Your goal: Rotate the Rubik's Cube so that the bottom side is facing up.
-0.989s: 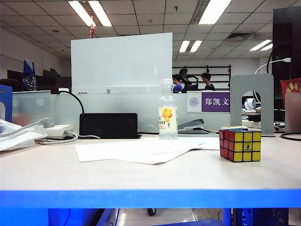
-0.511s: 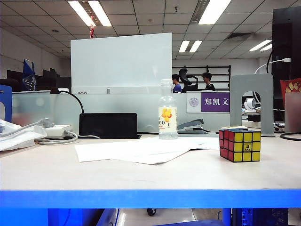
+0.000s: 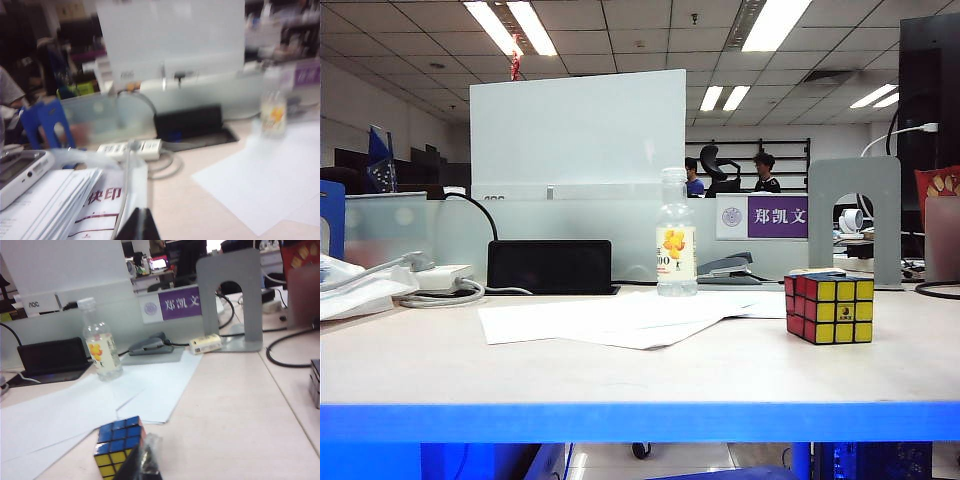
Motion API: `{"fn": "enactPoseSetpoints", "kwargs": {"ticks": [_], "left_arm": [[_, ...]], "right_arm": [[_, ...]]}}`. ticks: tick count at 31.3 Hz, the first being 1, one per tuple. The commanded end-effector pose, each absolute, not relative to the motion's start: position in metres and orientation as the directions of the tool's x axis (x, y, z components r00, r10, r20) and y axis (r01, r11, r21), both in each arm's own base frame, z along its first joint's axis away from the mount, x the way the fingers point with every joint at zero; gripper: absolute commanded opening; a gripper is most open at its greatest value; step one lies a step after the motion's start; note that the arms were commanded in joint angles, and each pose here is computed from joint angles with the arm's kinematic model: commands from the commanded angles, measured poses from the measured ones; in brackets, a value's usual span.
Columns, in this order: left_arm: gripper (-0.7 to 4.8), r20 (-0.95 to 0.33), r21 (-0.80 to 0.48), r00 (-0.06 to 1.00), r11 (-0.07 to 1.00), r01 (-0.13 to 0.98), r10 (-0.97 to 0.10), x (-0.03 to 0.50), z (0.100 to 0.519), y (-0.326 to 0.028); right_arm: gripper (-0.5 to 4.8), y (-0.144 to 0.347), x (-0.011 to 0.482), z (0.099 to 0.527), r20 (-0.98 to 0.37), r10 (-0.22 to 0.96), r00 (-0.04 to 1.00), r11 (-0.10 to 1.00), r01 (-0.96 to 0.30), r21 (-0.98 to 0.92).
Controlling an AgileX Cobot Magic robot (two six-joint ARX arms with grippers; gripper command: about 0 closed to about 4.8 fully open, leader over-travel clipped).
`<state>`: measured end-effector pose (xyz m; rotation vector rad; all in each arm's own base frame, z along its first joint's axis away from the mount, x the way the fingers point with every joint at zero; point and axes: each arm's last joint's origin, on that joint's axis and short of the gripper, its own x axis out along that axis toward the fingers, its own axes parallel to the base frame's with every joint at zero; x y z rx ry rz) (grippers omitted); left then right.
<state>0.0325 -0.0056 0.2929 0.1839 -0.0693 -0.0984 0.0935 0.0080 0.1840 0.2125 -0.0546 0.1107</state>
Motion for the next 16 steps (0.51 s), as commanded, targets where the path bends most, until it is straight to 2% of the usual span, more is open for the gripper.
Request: {"fn": "enactPoseSetpoints", "kwargs": {"ticks": [1, 3, 6, 8, 11, 13, 16], "left_arm": [[-0.05, 0.134, 0.156, 0.988, 0.986, 0.058, -0.079, 0.054, 0.282, -0.02], [-0.05, 0.178, 0.144, 0.983, 0.99, 0.005, -0.031, 0.065, 0.268, -0.026], [-0.04, 0.232, 0.206, 0.972, 0.976, -0.075, 0.026, 0.075, 0.248, -0.031], [-0.05, 0.211, 0.227, 0.977, 0.971, -0.078, 0.029, 0.078, 0.238, -0.033], [-0.05, 0.211, 0.249, 0.974, 0.959, -0.138, 0.085, 0.079, 0.237, -0.03], [-0.05, 0.201, 0.239, 0.963, 0.944, -0.226, 0.179, 0.081, 0.236, -0.025], [-0.04, 0.187, 0.076, 0.911, 0.919, -0.386, 0.367, 0.082, 0.234, -0.014]], "right_arm": [[-0.01, 0.007, 0.094, 0.185, 0.062, 0.091, 0.994, 0.973, -0.101, 0.205], [-0.01, 0.008, 0.094, 0.183, 0.047, 0.097, 0.994, 0.973, -0.105, 0.206], [-0.01, 0.008, 0.094, 0.181, 0.029, 0.099, 0.995, 0.973, -0.103, 0.206], [-0.01, 0.008, 0.094, 0.181, 0.026, 0.099, 0.995, 0.973, -0.102, 0.206], [-0.01, 0.008, 0.094, 0.181, 0.027, 0.1, 0.995, 0.973, -0.103, 0.206], [-0.01, 0.008, 0.094, 0.181, 0.025, 0.094, 0.995, 0.974, -0.097, 0.206], [-0.01, 0.008, 0.094, 0.181, 0.025, 0.101, 0.995, 0.973, -0.104, 0.206]]}}
